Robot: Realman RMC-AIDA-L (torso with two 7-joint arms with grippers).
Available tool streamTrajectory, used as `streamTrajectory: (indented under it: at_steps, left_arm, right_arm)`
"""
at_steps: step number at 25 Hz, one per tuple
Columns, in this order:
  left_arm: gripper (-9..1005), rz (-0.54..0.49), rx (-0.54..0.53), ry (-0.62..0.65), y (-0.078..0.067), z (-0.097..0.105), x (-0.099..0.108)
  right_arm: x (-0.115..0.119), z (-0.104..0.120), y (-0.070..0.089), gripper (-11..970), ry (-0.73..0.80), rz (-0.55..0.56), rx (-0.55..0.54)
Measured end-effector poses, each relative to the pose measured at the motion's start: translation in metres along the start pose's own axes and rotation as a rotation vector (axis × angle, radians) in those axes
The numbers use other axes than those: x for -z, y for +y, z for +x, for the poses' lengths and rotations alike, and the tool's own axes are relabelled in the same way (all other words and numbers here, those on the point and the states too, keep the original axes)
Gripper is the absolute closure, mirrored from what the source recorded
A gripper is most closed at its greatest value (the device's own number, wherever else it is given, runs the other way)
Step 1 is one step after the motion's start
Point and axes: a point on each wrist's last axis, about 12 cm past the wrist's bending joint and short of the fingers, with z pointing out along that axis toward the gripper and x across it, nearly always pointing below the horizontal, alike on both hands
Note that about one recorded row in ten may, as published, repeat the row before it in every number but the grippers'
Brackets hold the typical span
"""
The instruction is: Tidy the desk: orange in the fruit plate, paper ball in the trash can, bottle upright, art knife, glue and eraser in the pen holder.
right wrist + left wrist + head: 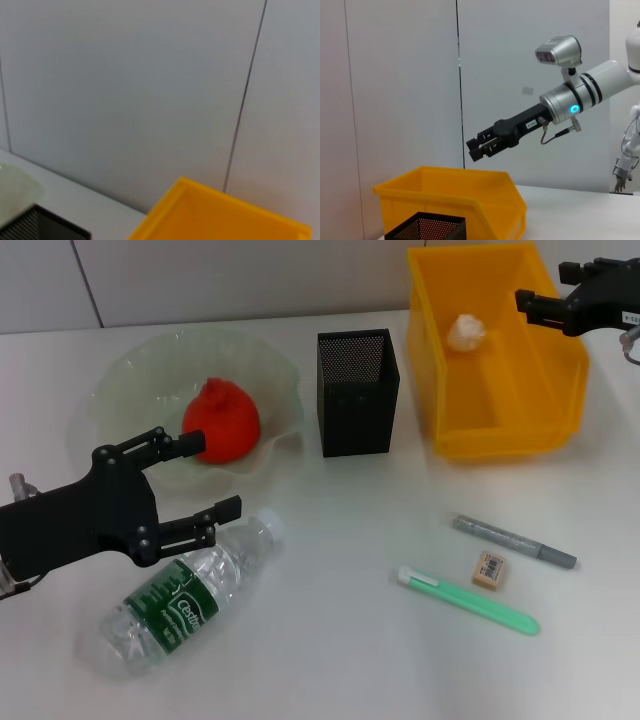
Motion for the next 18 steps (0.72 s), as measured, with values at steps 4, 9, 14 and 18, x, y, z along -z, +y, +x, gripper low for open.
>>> streamTrajectory:
  at_steps: [4, 9, 14, 18]
  left_arm:
    - [193, 0.0, -0.001, 0.0, 0.0, 0.0, 0.0]
    - [193, 0.003, -0.004, -0.001, 0.001, -0.001, -0.001]
    - [193, 0.001, -0.005, -0.001, 0.001, -0.001, -0.002]
    - [193, 0.004, -0.006, -0.003, 0.001, -0.001, -0.003]
  right_arm:
    - [0.008, -0.004, 0.002, 309, -0.026, -0.017, -0.003]
    - [0.022, -0.005, 0.003, 308, -0.066, -0.065, -0.024]
    - [0.043, -0.005, -0.001, 308, -0.181, -0.178, -0.1]
    - [0.057, 0.0, 0.001, 308, -0.248, -0.28, -0.119]
